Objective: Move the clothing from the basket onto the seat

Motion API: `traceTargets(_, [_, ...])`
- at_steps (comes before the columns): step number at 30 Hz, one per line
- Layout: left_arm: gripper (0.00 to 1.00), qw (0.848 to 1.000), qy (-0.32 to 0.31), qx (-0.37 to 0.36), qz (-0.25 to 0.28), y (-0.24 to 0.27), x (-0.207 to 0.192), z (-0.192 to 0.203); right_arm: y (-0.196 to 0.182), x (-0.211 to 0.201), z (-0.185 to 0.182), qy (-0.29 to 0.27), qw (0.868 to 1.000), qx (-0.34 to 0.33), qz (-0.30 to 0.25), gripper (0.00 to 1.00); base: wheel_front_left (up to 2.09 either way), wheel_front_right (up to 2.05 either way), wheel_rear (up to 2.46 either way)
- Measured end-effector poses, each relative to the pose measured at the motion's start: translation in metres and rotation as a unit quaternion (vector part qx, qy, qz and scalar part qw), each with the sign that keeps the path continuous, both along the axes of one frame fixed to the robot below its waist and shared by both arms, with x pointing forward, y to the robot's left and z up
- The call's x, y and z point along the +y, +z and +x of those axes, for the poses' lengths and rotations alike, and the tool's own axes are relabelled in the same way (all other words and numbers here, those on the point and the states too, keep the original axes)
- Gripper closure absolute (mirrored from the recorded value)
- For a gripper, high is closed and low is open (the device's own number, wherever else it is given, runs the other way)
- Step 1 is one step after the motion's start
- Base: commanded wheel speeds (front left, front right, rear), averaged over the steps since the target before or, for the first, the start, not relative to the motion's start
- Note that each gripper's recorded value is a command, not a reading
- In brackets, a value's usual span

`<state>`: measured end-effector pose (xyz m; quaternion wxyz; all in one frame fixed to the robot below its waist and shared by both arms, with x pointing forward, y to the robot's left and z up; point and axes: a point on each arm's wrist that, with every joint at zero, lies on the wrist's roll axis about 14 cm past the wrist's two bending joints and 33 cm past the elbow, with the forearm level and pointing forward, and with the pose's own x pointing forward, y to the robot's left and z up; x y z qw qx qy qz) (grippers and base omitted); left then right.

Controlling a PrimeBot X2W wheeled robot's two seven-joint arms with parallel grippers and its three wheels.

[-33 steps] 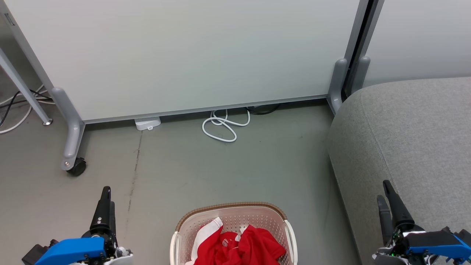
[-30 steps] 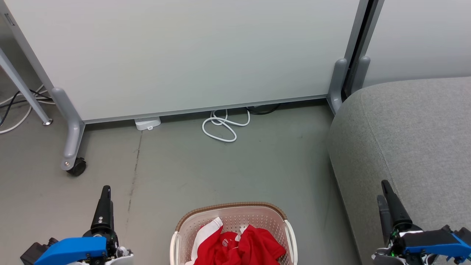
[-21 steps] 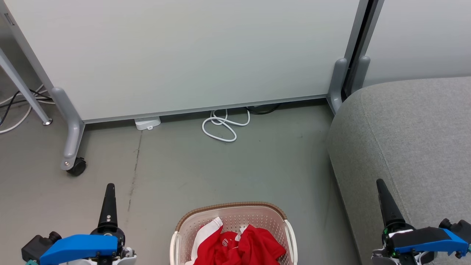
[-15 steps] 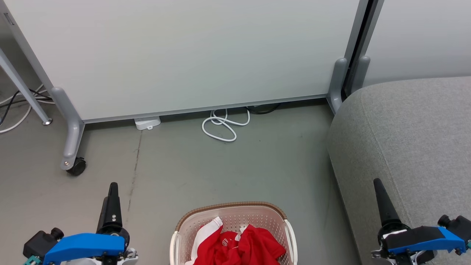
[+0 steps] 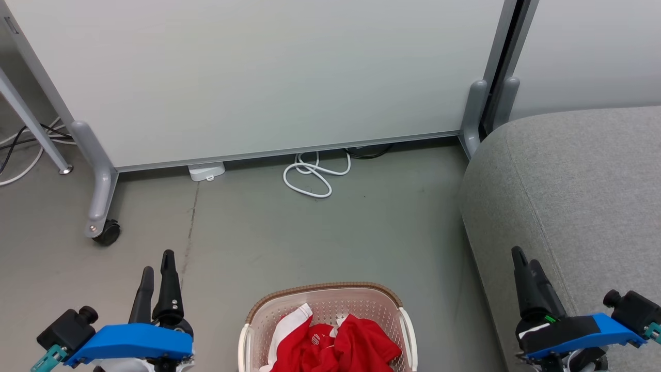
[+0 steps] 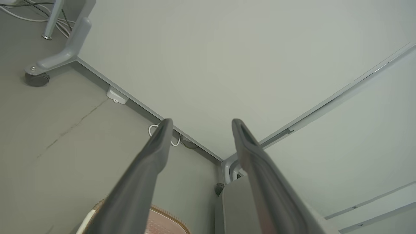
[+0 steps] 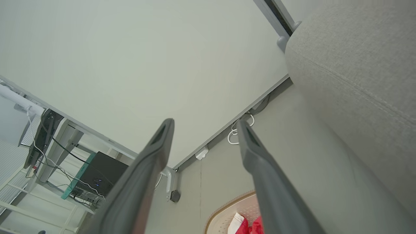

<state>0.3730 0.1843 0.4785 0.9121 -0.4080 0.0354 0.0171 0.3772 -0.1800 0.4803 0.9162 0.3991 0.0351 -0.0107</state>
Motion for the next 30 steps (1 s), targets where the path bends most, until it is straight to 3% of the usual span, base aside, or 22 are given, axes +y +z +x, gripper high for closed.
traceTargets(12, [0.00,0.995,-0.021,-0.012,0.096,0.003,-0.007,0.001,0.003,0.002,0.002,0.012,0.996,-0.009,-0.089,0.00,0.00,0.00,0.00])
traceTargets(30, [0.00,0.978,-0.043,-0.032,0.200,0.007,-0.015,-0.001,0.006,0.008,0.002,0.030,0.981,-0.023,-0.188,0.00,0.00,0.00,0.00])
